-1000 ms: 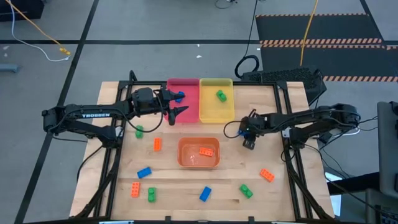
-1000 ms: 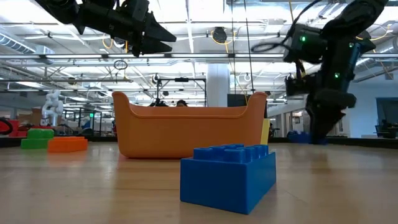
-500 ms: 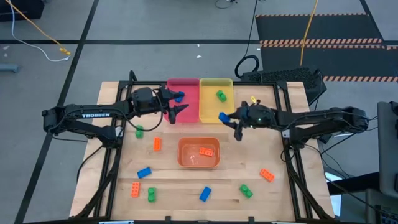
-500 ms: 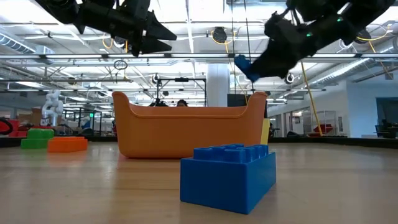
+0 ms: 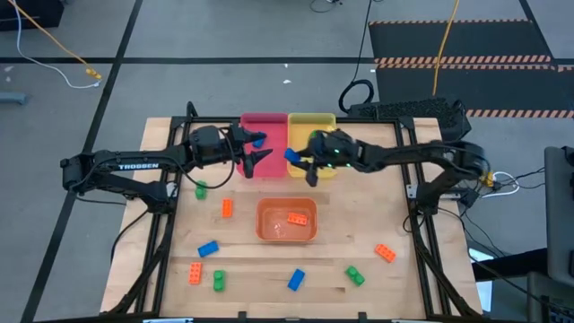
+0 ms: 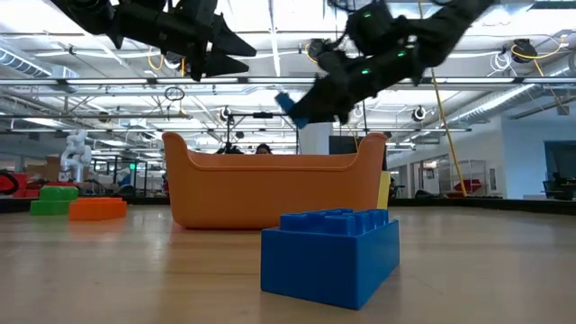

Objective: Sort & place blocks by color
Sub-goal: Put the blue game piece into the red bin

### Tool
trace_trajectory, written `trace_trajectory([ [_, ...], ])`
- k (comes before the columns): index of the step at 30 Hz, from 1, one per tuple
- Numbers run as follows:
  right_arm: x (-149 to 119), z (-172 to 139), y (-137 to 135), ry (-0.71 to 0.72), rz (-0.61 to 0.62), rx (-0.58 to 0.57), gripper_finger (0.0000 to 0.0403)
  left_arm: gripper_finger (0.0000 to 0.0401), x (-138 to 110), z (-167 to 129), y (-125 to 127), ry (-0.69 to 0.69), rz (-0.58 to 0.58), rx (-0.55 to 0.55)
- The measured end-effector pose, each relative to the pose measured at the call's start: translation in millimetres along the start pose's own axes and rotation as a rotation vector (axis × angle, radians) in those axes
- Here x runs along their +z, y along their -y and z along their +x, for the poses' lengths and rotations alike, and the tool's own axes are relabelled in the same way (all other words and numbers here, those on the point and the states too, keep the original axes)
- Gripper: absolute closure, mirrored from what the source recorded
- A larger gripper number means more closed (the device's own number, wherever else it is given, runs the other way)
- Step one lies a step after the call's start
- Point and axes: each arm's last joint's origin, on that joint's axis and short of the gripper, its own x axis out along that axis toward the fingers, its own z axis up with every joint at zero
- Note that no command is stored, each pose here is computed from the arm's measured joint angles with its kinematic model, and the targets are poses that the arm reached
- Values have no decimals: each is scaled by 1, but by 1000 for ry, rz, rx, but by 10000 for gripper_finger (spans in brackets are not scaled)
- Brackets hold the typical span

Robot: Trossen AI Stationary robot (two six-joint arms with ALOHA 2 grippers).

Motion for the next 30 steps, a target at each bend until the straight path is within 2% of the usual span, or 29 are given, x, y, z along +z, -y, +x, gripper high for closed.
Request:
trace_trajectory([
  [10,4,55,26,-65,38,-13,272,130,-2,0,0,-20,10,1],
  [24,-6,83,37,-67,73,-30,270,130,-2,0,0,-22,23,-3],
  [26,-3,83,36,-39,67,-28,244,130,-2,0,0,-22,23,-3],
  [30,1,83,36,5,57,-24,155,130,-2,0,0,-23,23,-3],
])
